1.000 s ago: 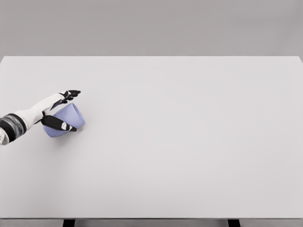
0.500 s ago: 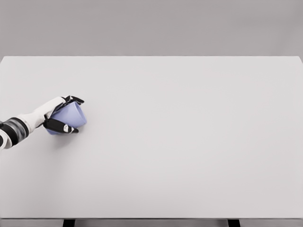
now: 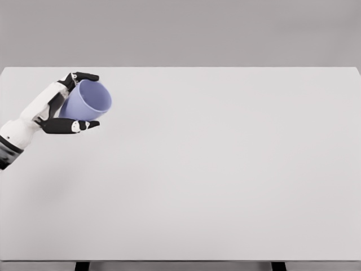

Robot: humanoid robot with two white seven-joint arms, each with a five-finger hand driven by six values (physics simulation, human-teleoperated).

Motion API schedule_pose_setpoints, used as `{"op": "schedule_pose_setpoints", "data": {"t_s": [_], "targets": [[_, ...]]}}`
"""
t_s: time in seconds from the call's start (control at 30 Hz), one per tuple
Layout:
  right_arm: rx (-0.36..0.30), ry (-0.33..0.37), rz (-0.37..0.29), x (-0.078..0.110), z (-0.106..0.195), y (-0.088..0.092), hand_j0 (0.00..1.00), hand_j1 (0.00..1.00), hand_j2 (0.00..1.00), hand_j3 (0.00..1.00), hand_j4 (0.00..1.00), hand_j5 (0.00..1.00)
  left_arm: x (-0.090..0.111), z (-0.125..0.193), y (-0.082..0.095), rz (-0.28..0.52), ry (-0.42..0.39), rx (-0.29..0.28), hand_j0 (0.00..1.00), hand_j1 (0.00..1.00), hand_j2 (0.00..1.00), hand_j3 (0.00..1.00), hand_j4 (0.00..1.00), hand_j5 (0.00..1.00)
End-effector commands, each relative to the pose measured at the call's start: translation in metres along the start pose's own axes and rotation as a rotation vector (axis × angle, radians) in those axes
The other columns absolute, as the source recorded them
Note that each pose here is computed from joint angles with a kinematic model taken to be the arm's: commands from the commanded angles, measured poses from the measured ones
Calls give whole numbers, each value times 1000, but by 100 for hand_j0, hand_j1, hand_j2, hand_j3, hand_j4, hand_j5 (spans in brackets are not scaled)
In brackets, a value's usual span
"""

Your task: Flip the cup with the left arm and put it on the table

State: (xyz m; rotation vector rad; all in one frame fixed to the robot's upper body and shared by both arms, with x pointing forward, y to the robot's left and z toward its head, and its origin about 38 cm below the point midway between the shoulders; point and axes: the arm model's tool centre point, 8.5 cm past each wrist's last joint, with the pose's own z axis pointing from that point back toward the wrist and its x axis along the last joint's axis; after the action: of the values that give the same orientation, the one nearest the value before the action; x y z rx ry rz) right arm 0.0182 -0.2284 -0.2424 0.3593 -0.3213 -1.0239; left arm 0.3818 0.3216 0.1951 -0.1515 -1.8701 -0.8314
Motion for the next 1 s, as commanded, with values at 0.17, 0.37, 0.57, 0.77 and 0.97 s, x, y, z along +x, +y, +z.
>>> {"op": "schedule_pose_setpoints", "data": {"t_s": [0.17,0.37,0.57,0.77,0.97], "targets": [[1,0,0,0,0,0,100,100,100,100,100,100,-37,-9,-18,123,-50,115,56,56,56,56,56,56],[1,0,0,0,0,0,100,100,100,100,100,100,-37,-16,-35,181,-82,143,55,55,55,55,55,55],[1,0,0,0,0,0,100,100,100,100,100,100,-16,-8,-31,253,-183,269,56,56,56,56,56,56],[1,0,0,0,0,0,100,100,100,100,100,100,-24,-6,-35,298,-175,307,57,57,57,57,57,57],[1,0,0,0,0,0,100,100,100,100,100,100,-22,-8,-39,312,-187,316,81,81,81,81,81,81]]}}
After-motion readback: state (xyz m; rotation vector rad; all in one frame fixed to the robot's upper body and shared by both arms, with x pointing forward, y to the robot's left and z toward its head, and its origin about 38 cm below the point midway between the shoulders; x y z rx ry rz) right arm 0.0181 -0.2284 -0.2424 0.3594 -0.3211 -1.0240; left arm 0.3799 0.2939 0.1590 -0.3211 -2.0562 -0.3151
